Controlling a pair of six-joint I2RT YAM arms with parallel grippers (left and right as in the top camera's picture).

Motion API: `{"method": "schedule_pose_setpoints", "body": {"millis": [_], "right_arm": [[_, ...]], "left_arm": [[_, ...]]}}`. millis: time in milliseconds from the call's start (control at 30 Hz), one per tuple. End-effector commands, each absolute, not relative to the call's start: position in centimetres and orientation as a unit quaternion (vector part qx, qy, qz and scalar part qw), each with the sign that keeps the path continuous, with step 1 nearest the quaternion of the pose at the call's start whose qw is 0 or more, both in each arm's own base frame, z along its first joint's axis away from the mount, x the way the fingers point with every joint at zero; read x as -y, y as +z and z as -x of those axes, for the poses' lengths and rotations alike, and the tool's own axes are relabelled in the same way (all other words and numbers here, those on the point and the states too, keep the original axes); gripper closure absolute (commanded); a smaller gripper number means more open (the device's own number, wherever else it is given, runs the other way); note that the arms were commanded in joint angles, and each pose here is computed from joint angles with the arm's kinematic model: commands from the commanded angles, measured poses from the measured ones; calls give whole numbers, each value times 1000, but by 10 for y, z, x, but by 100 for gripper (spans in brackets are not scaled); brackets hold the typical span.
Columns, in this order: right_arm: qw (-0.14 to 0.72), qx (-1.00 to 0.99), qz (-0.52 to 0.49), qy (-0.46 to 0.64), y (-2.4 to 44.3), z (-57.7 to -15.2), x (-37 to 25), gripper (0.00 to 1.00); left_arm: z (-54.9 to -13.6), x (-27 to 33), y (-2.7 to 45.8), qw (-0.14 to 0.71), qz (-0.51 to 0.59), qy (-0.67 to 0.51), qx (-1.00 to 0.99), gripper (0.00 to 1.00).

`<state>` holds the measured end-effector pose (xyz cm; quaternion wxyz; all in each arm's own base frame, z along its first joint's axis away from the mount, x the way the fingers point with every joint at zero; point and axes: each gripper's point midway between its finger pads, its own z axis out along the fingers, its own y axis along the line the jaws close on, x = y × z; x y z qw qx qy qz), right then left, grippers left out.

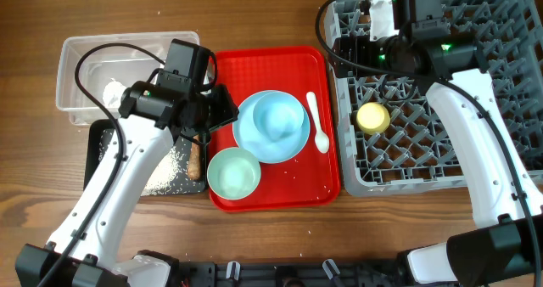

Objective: Sort waste into correct bins and load items into the dishwasher rack
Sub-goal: 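Move the right gripper left over the blue bowl on the plate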

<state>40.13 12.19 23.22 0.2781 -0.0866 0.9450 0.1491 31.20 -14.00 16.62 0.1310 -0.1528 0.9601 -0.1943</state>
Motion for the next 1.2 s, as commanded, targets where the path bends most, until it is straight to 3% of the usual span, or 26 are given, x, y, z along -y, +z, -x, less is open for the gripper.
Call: {"method": "schedule_pose_setpoints", "body": {"millis": [0, 133, 267, 533, 567, 633, 767, 1000, 1167], "right_arm": [[288, -943, 88, 138, 236, -406, -119, 0], [285, -942, 61, 170, 239, -406, -126, 0], [194, -944, -53, 263, 234, -380, -146, 0], [162, -942, -41, 290, 233, -366, -155, 0], [151, -941, -21, 303, 234, -359, -160, 3], [125, -934, 31, 333, 236, -341, -172, 44], [103, -940, 45, 322, 229, -327, -179, 82], [134, -951, 85, 266, 219, -331, -197, 96], [159, -967, 72, 187, 209, -341, -175, 96]], "left_arm": [[-316, 131, 162, 140, 160, -165, -963, 64], [-311, 119, 158, 136, 168, -132, -967, 65], [-310, 119, 157, 134, 155, -129, -970, 66], [-299, 115, 153, 113, 151, -117, -975, 66], [-299, 115, 153, 114, 148, -117, -976, 66], [-299, 115, 153, 114, 148, -117, -975, 66], [-299, 115, 153, 114, 148, -117, -975, 66], [-311, 117, 157, 139, 147, -123, -972, 66], [-322, 112, 160, 167, 150, -110, -968, 66]]}}
